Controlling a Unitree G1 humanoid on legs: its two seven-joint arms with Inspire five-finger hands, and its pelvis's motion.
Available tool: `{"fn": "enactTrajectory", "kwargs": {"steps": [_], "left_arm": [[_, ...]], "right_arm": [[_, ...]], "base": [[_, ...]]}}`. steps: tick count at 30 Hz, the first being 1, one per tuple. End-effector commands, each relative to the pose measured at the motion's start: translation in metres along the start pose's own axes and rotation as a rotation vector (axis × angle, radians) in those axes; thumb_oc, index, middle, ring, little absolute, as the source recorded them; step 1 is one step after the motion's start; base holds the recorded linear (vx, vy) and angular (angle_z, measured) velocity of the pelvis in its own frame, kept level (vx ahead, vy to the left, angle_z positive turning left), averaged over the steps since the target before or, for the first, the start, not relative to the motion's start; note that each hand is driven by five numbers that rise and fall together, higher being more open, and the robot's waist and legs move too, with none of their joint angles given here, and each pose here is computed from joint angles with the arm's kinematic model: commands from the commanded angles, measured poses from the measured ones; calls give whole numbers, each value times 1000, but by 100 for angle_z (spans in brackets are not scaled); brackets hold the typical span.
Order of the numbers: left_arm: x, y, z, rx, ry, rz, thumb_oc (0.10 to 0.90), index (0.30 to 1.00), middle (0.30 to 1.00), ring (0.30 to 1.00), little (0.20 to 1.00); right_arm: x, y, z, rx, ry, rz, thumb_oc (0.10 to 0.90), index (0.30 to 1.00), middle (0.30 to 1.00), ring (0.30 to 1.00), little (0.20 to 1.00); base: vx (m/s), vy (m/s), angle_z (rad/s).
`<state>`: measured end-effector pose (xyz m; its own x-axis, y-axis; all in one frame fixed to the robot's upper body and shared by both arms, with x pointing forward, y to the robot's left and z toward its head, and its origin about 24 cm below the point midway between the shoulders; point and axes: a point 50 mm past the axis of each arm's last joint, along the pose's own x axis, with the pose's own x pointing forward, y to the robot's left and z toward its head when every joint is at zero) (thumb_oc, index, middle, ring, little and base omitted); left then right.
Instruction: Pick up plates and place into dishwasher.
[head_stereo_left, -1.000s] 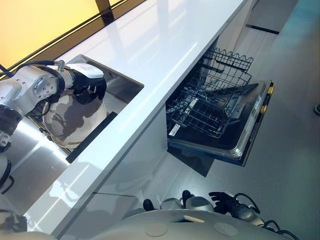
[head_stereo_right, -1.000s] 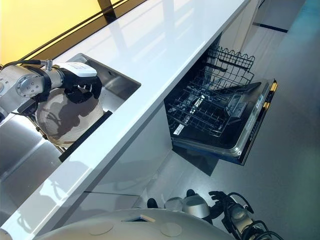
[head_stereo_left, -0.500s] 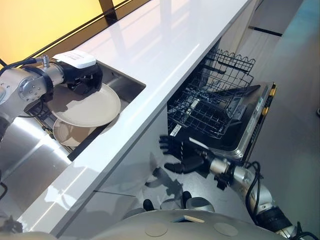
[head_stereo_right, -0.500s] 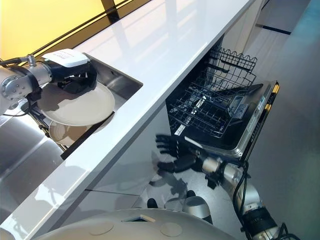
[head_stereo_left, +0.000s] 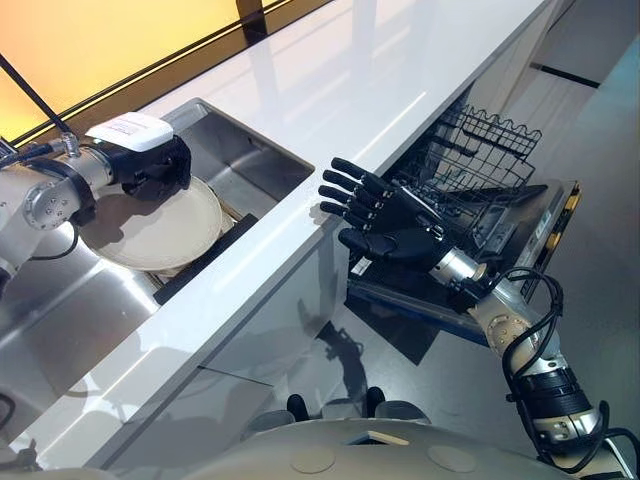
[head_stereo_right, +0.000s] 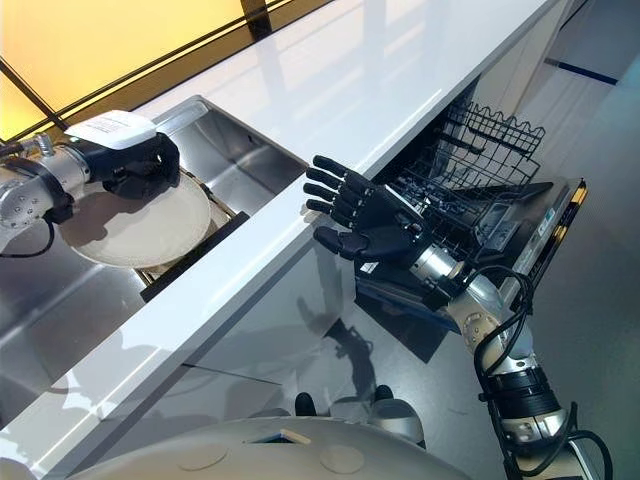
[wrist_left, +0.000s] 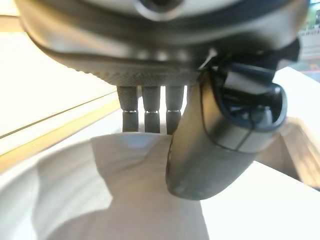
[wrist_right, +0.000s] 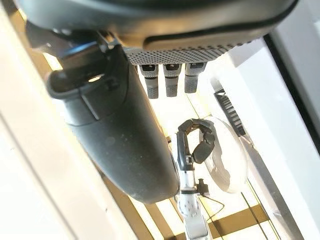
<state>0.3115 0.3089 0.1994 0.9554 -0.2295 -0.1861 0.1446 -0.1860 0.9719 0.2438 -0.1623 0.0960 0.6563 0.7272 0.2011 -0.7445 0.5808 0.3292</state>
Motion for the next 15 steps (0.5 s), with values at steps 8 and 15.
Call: {"fn": "enactTrajectory", "kwargs": {"steps": [8, 15], "left_arm": [[-29, 94, -23, -59, 96, 563, 284, 458, 458, 458, 384], [-32, 117, -2, -166, -9, 778, 100, 300, 300, 300, 200]], "right_arm": [[19, 20, 104, -388, -431, 70, 800, 900, 900, 900, 900], [39, 25, 101, -293, -367, 88, 800, 900, 900, 900, 900]], "base": [[0, 0, 0], [0, -2, 0]]}}
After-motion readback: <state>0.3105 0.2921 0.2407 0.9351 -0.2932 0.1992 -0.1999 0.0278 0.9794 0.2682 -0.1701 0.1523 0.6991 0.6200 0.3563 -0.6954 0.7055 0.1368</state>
